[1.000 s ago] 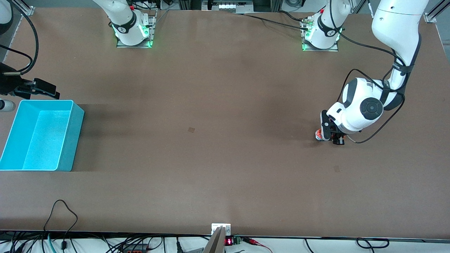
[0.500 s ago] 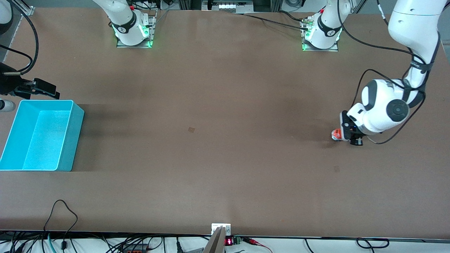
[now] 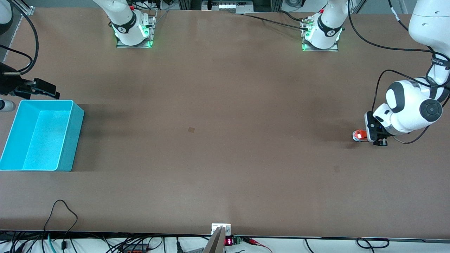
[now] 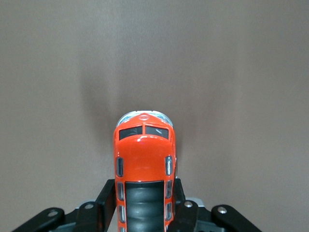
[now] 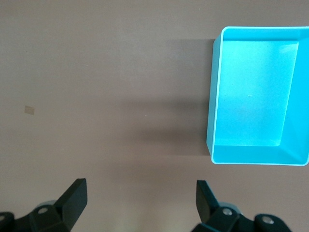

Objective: Wind up bus and store in blue box
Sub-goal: 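Drag the bus backward along the table with the left gripper to wind it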

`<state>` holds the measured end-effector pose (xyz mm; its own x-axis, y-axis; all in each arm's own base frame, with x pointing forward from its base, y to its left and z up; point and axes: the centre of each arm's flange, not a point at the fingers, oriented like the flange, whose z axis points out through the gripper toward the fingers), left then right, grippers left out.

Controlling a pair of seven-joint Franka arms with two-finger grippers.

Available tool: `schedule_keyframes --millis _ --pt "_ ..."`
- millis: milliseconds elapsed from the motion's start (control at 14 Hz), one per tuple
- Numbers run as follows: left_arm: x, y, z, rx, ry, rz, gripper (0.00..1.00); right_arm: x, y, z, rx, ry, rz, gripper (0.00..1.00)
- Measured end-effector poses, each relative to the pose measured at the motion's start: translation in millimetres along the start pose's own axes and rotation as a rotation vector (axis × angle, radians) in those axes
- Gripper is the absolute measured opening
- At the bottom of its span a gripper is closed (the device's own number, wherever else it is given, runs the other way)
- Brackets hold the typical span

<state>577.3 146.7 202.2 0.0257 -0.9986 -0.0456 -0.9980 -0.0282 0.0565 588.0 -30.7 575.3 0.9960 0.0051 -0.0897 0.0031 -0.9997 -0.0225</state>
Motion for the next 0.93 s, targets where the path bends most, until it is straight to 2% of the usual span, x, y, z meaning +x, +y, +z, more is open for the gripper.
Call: schedule_keyframes --millis 643,786,929 --pt "0.5 -0.4 0.0 0.0 0.0 0.011 0.5 0.0 0.0 0.0 0.0 0.0 0.0 1.0" --pt "1.6 -0.3 9.6 -0.012 0.004 0.016 0.64 0.0 0.0 0.0 0.0 0.0 0.0 1.0" --pt "3.5 -2.6 14.2 -0.02 0.008 0.02 0.83 0.0 0.0 0.0 0.0 0.0 0.0 1.0"
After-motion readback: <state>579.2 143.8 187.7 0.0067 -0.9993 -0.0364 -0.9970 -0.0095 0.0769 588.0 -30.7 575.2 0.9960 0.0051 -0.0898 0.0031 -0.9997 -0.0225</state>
